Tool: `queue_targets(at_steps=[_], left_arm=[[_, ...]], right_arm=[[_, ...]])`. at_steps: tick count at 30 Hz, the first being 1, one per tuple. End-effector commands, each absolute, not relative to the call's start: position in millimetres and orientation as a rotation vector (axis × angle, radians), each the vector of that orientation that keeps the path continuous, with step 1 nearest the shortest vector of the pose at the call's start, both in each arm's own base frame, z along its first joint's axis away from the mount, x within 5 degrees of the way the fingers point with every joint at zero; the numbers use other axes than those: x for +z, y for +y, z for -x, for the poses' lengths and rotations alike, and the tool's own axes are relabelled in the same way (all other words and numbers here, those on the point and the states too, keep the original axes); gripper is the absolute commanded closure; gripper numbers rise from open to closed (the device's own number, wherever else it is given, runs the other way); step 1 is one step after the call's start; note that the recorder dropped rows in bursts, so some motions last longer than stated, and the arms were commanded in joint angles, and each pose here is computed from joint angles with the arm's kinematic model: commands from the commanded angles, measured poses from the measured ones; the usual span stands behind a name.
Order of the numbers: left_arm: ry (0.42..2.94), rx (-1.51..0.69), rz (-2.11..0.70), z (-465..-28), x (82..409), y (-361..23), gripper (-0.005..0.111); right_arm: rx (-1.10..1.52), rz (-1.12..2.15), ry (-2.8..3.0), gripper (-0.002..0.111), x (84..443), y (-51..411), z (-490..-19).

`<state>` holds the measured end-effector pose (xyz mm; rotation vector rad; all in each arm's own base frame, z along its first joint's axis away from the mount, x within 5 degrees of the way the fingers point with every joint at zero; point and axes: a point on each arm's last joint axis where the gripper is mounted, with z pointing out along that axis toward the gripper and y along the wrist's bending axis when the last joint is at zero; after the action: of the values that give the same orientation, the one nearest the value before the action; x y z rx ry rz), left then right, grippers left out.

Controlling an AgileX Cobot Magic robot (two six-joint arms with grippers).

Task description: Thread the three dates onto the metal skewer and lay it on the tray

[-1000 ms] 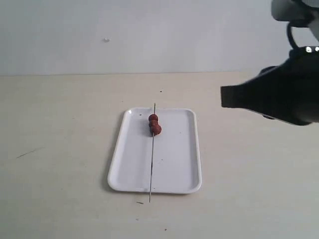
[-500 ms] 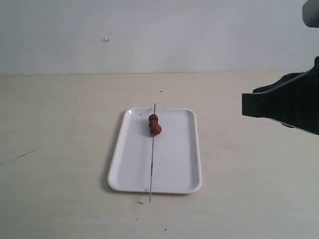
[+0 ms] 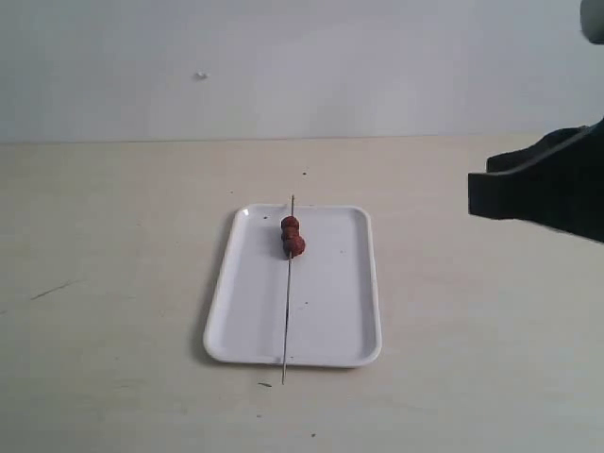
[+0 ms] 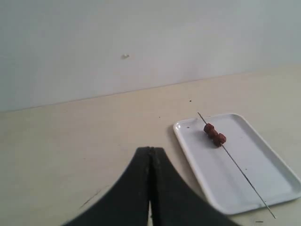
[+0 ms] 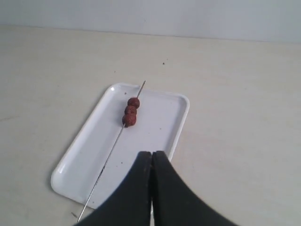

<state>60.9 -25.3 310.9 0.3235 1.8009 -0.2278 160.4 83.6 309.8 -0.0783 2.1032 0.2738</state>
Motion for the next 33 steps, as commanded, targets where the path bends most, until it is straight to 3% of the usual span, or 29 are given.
queue_targets(at_steps=[1, 12, 20, 33], left_arm=[[1.801, -0.229, -0.316, -60.9, 310.0, -25.1, 0.107], [1.801, -0.231, -0.315, -60.9, 310.0, -25.1, 0.107], [1.801, -0.231, -0.315, -60.9, 310.0, -25.1, 0.107], [1.801, -0.231, -0.315, -60.9, 310.0, -25.1, 0.107]], right_arm=[[0.237, 0.039, 2.006, 0.108, 306.5, 58.3, -155.2], [0.133, -0.191, 1.795, 0.108, 240.7, -0.4, -103.5], [0.066, -0.268, 1.707, 0.108, 201.6, -9.1, -72.7], [0.096, -0.217, 1.737, 0.108, 194.0, -4.2, -70.7]])
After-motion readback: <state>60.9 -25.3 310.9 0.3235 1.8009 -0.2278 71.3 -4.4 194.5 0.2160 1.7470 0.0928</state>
